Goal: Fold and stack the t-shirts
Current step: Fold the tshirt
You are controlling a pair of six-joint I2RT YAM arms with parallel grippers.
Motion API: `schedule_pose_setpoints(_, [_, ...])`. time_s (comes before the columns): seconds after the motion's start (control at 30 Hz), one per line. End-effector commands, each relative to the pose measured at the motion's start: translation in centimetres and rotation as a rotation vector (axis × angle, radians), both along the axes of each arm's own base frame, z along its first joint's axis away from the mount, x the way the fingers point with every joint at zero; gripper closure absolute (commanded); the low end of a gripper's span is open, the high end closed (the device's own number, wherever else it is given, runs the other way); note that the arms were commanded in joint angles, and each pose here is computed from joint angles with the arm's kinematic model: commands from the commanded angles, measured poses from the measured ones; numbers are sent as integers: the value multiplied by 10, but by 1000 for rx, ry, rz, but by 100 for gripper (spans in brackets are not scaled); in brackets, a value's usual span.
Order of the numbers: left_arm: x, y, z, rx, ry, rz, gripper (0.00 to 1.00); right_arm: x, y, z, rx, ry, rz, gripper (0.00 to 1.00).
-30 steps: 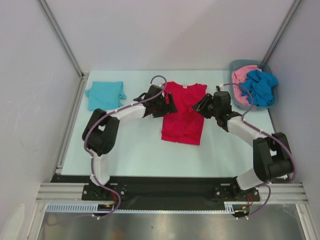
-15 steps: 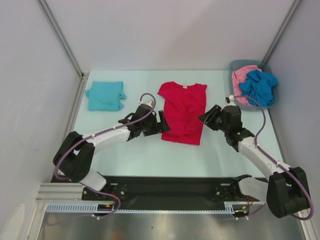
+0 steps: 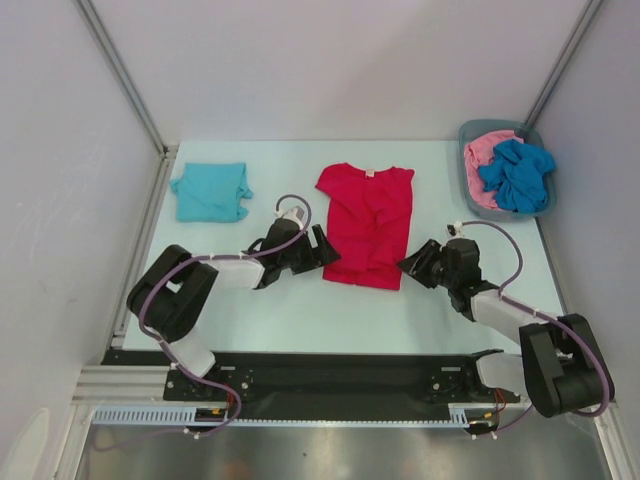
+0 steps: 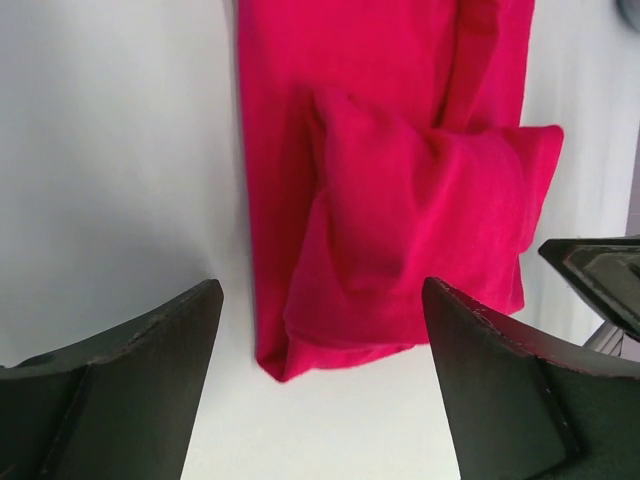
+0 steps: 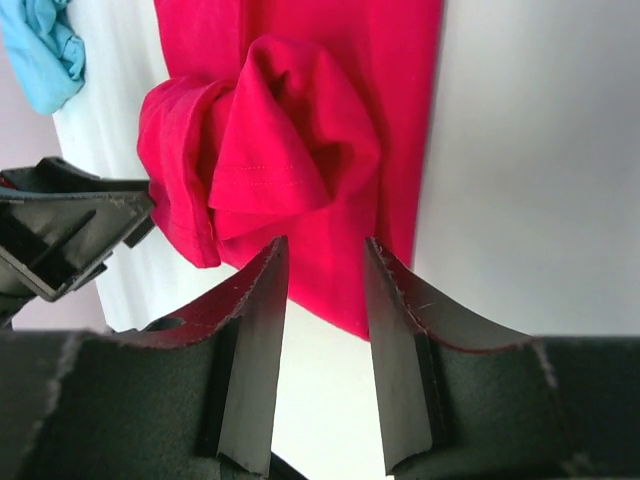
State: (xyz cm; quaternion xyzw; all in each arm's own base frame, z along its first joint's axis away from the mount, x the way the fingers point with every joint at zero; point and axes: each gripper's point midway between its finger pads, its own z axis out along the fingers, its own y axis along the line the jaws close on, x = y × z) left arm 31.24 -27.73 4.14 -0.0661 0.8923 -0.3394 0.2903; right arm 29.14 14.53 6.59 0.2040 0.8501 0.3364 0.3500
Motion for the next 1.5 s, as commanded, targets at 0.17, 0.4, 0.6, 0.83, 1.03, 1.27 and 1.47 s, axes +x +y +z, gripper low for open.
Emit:
schedule_pose_setpoints(0.17, [11,-5,0,-55,-25,-15,14,20,12,14,76,-115,50,60])
schedule_pose_setpoints(0.4, [10,-6,-2,-53,-9,-17,16,25,19,-3,107,-80,61,61])
schedule_pose_setpoints(0.6, [12,-9,0,-61,-9,-21,17,28,23,-11,123,-70,68,62])
schedule_pose_setpoints(0.83, [17,-13,3,-66,-14,-22,19,35,30,-9,119,-76,80,62])
schedule_pose_setpoints(1.03, [21,-15,4,-67,-16,-23,21,37,31,-11,114,-71,83,64])
schedule_pose_setpoints(1.27, [21,-17,3,-66,-15,-26,33,42,36,-10,120,-74,89,69])
schedule_pose_setpoints(1.47, [21,-17,3,-63,-16,-30,61,44,40,-13,123,-70,95,88])
